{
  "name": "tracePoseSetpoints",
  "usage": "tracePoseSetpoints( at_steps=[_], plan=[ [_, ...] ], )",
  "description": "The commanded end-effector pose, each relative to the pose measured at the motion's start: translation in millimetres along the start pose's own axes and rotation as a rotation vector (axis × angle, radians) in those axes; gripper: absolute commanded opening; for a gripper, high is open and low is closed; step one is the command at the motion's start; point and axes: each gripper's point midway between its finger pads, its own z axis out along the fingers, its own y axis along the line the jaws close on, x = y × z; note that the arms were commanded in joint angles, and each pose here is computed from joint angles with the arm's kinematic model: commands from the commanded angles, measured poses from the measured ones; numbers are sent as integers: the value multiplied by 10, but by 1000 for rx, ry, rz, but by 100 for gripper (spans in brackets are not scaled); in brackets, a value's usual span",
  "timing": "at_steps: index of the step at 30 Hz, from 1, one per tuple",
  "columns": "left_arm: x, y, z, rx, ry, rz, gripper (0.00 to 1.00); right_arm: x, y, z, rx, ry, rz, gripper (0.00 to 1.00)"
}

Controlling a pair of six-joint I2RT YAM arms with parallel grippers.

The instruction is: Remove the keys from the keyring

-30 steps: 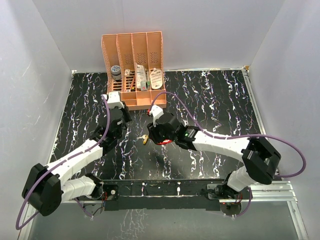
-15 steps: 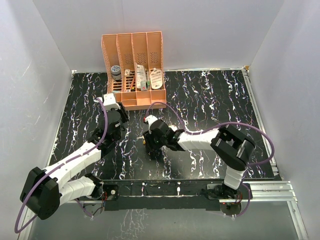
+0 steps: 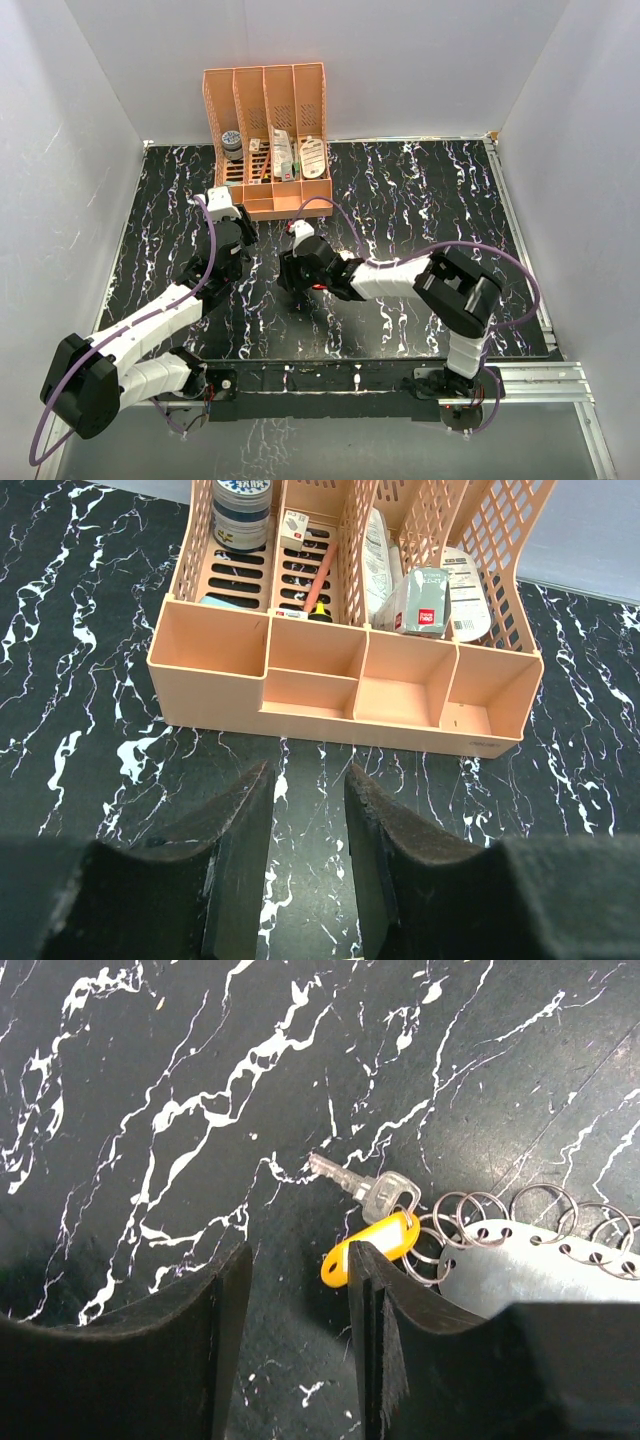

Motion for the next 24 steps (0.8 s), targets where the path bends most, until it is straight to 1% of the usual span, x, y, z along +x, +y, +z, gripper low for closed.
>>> tracePoseSetpoints(
  at_steps=[1, 6, 13, 21, 22, 24],
  plan=[
    [-88, 0, -7, 2, -22, -5, 34, -255, 68, 92, 10, -83, 36, 41],
    [-74, -8, -3, 6, -22, -5, 34, -208, 15, -10, 34, -79, 58, 39],
    [-31, -43, 25, 15, -6, -3, 34, -302, -24, -196, 76, -112, 23, 39],
    [-28, -80, 22, 34, -5, -15, 35, -359, -17, -310, 129, -124, -73, 38],
    [-20, -84, 26, 36, -3, -15, 35, -343, -40, -292, 140, -118, -76, 36],
    [-8, -97, 32, 39, 2, -16, 35, -309, -65, -252, 151, -109, -75, 19]
  ],
)
